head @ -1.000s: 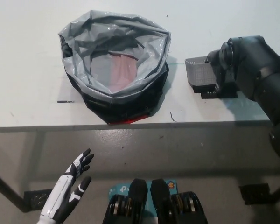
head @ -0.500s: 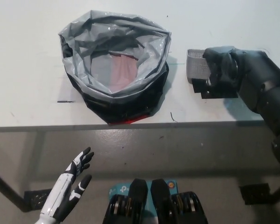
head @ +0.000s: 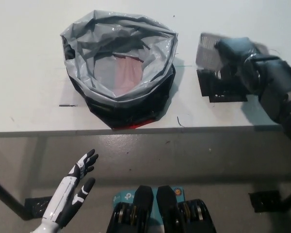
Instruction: Use the right hand to pick up a small rectangular container and put it into a plastic bag and lift the bag
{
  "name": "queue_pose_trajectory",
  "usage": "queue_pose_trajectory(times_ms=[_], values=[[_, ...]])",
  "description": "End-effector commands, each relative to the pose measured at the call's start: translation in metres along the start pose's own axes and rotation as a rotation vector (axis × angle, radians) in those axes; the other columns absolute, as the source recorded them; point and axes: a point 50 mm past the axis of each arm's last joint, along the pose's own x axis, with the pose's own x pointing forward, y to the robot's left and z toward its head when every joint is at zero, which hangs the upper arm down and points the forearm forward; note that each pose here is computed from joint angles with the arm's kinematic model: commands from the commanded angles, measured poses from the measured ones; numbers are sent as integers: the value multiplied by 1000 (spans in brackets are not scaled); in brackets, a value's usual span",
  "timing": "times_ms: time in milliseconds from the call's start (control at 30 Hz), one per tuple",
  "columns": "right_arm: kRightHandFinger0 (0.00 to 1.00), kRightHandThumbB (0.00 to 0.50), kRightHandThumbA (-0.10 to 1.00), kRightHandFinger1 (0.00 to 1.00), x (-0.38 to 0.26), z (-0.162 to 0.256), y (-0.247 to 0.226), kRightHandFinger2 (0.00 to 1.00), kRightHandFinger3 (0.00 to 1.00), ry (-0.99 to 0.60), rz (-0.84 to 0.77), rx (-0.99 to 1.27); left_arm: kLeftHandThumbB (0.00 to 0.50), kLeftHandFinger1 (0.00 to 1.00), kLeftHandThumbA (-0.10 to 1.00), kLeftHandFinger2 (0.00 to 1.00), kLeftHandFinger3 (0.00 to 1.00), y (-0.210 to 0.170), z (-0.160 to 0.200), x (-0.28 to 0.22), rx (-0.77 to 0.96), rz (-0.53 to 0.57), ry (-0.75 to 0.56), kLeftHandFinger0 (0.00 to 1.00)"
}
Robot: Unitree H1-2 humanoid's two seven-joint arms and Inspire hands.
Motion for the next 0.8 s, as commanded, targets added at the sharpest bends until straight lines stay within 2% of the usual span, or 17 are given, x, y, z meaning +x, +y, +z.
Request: queue_pose_trajectory(times_ms=[0, 33, 67, 100, 133, 167, 200, 267, 333, 400, 433, 467, 500, 600, 667, 700, 767], values=[[98, 162, -100, 539, -8, 18, -123, 868, 844, -207, -457, 136, 299, 1000, 933, 1000, 1000, 10, 9, 3, 41, -16, -40, 1000], [47, 71, -100, 541, -9, 17, -123, 912, 977, -209, -461, 140, 299, 1000, 933, 1000, 1000, 10, 9, 3, 41, -16, -39, 1000], [53, 118, -100, 563, -12, 19, -135, 919, 1000, -214, -490, 242, 294, 1000, 933, 1000, 1000, 10, 9, 2, 40, -17, -40, 1000], [38, 132, -100, 506, -15, 21, -145, 831, 1000, -220, -508, 328, 291, 1000, 933, 1000, 1000, 10, 9, 2, 40, -19, -41, 1000], [78, 151, -100, 527, -18, 21, -154, 848, 976, -219, -522, 401, 289, 1000, 933, 1000, 1000, 10, 8, 2, 39, -20, -41, 1000], [46, 150, -100, 484, -21, 22, -167, 850, 874, -218, -540, 502, 287, 1000, 932, 1000, 1000, 11, 8, 3, 38, -20, -41, 1000], [24, 152, -100, 465, -23, 23, -171, 844, 853, -216, -547, 537, 287, 1000, 932, 1000, 1000, 11, 8, 3, 38, -19, -41, 1000], [1, 145, -100, 448, -30, 24, -187, 884, 875, -222, -571, 657, 288, 1000, 931, 1000, 1000, 11, 8, 2, 37, -16, -38, 1000], [0, 142, -100, 485, -37, 22, -200, 926, 996, -232, -597, 759, 287, 1000, 920, 1000, 1000, 11, 7, 1, 32, -16, -42, 1000], [0, 143, -100, 509, -40, 20, -205, 937, 1000, -240, -610, 791, 287, 1000, 920, 1000, 1000, 11, 7, 0, 31, -17, -38, 1000], [7, 153, -100, 508, -43, 17, -207, 894, 957, -259, -613, 837, 289, 1000, 920, 1000, 1000, 10, 7, -1, 29, -19, -31, 1000], [15, 184, -100, 472, -47, 16, -210, 842, 909, -281, -618, 888, 290, 1000, 919, 1000, 1000, 10, 6, -1, 25, -20, -26, 1000], [26, 197, -100, 476, -49, 16, -211, 837, 907, -296, -619, 929, 290, 1000, 919, 1000, 1000, 10, 6, -2, 22, -21, -24, 1000], [0, 156, -100, 473, -53, 20, -213, 874, 931, -371, -601, 1067, 286, 1000, 918, 1000, 1000, 9, 4, -4, 22, -24, -22, 1000], [21, 125, -100, 581, -57, 33, -210, 951, 983, -421, -577, 1108, 282, 1000, 917, 1000, 1000, 7, 3, -7, 22, -27, -19, 1000], [29, 127, -100, 596, -59, 41, -209, 961, 988, -435, -565, 1111, 282, 1000, 918, 1000, 1000, 6, 2, -9, 22, -30, -18, 1000], [6, 121, -100, 556, -61, 62, -208, 928, 957, -483, -539, 1092, 283, 1000, 921, 1000, 1000, 6, 2, -9, 25, -34, -16, 1000]])
